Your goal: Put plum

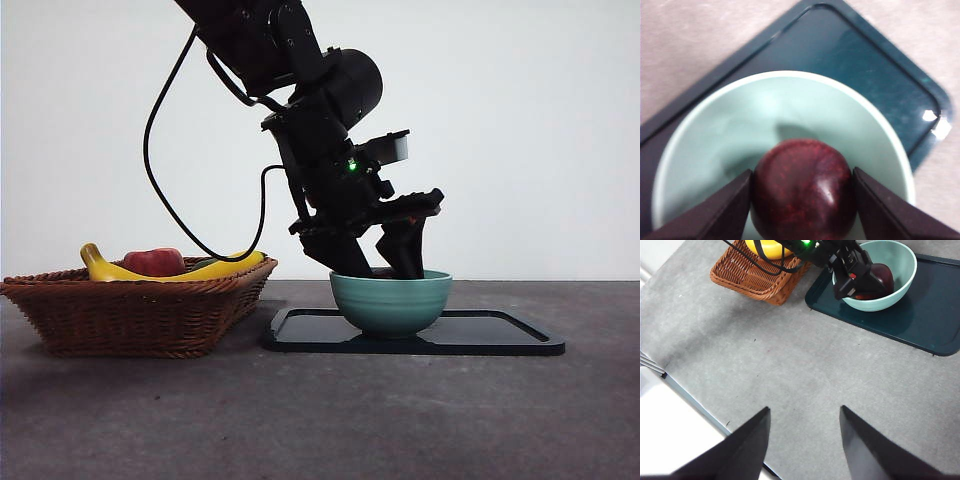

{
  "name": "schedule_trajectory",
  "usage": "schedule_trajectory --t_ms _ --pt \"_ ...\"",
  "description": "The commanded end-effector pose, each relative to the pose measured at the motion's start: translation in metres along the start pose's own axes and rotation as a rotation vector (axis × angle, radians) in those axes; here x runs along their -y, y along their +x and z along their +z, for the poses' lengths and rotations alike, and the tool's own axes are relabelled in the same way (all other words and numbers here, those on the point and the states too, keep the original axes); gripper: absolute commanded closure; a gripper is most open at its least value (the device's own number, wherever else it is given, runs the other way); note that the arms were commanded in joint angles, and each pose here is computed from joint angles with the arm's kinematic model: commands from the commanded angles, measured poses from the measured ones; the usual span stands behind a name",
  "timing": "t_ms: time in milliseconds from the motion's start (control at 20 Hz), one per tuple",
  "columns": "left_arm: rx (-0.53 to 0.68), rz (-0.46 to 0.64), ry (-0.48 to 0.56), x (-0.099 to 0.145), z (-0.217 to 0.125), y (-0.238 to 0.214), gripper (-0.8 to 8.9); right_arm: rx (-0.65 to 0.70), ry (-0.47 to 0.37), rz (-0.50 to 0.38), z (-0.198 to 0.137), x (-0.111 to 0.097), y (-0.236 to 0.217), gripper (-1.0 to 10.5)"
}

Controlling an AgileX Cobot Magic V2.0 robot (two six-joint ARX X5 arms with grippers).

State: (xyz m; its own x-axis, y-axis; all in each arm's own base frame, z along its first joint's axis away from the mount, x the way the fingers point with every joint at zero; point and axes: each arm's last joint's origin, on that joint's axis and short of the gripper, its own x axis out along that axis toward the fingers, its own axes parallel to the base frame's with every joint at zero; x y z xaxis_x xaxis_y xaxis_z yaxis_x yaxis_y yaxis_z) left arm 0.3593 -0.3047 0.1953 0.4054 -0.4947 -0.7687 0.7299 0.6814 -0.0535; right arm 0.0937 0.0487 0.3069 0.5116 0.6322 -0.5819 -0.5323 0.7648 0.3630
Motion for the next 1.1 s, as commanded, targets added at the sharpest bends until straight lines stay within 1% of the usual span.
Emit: schedule_trajectory --t_ms 50,250,400,550,700,800,900,1000,1100 --pt "-0.015 0.013 0.011 0.002 0.0 0.008 5.44 0.008 0.002 0.006 0.002 -0.001 0.0 7.3" --pt "0.008 0.014 0.012 0.003 0.009 -0.003 5.44 0.008 0.002 0.006 0.002 -0.001 0.0 7.3" --pt "0.078 0.02 0.018 0.004 0.031 -0.032 5.43 0.009 0.001 -0.001 0.002 -0.001 0.0 7.3" --pt "0.203 0.031 0.029 0.007 0.053 -0.085 5.43 0.01 0.001 -0.001 0.002 -0.001 0.0 7.3" --pt "0.299 0.058 0.018 0.003 0.062 -0.158 5.43 0.01 0.001 -0.002 0.002 -0.001 0.0 7.3" --pt "0.344 0.088 -0.015 -0.004 0.058 -0.209 5.42 0.011 0.0 -0.002 0.002 -0.001 -0.001 7.3" --pt "0.368 0.117 -0.048 -0.01 0.05 -0.25 5.42 0.011 -0.002 -0.002 0.002 -0.001 -0.001 7.3" --pt "0.378 0.15 -0.073 -0.016 0.038 -0.286 5.42 0.011 -0.004 -0.002 0.002 -0.001 -0.001 7.3" --pt "0.385 0.181 -0.098 -0.02 0.024 -0.313 5.42 0.011 -0.006 -0.002 0.002 -0.001 -0.001 7.3"
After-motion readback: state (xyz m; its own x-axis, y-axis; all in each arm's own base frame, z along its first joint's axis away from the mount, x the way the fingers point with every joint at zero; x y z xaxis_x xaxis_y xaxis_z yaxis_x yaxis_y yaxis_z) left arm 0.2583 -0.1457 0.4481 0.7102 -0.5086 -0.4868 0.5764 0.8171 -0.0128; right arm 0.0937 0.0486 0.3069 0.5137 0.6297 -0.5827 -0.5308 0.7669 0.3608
